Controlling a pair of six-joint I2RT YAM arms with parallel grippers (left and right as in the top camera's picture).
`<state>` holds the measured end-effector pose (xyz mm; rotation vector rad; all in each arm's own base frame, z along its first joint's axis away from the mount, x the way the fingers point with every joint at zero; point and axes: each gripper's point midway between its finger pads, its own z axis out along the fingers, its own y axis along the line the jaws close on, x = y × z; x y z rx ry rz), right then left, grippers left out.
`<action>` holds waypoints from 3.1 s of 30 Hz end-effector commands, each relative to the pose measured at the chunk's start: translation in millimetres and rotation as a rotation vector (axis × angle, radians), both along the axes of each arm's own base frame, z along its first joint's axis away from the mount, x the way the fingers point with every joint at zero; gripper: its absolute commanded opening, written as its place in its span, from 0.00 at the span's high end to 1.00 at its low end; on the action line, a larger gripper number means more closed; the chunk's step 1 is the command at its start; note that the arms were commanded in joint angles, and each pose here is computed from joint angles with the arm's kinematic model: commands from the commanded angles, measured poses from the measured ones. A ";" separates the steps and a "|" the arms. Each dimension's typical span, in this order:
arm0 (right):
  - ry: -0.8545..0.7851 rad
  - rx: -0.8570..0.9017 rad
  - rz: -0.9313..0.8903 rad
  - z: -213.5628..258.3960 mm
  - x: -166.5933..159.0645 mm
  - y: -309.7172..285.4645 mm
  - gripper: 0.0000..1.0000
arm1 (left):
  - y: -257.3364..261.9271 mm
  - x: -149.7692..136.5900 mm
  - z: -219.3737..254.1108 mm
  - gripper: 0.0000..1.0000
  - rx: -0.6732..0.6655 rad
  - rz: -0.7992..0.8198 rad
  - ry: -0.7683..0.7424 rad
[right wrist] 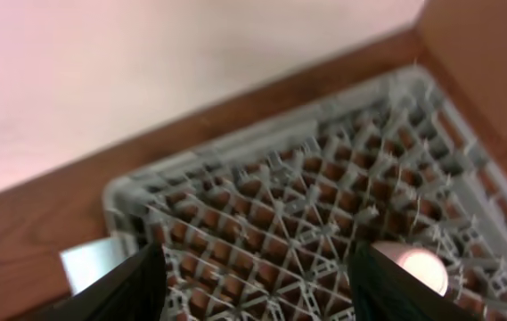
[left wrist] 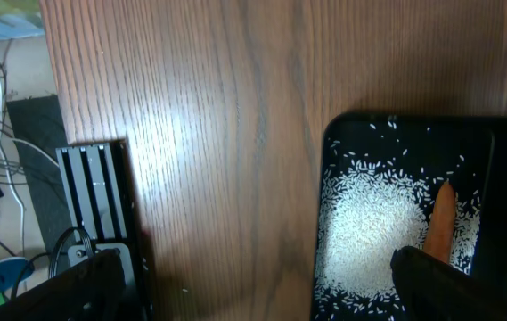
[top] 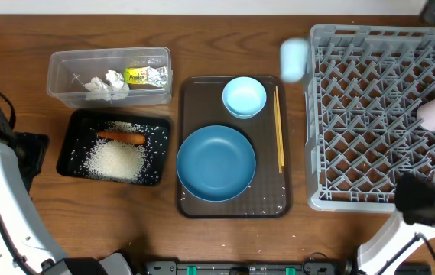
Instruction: Sort waste into correct bins and load items into the dishwasher rack
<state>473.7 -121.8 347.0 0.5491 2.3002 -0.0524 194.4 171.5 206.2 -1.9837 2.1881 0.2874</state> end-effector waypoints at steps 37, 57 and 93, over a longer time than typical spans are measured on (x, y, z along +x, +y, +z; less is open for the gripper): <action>-0.067 -0.119 0.540 -210.6 163.3 329.6 0.01 | 1.4 -1.5 -0.6 0.02 0.001 -0.001 0.010; -0.068 -0.089 0.306 -277.6 188.4 300.0 0.02 | 1.4 -1.5 -0.6 0.02 0.001 -0.001 0.010; -0.126 -0.008 0.506 -318.8 208.0 324.4 0.12 | 1.4 -1.5 -0.6 0.02 0.001 -0.001 0.010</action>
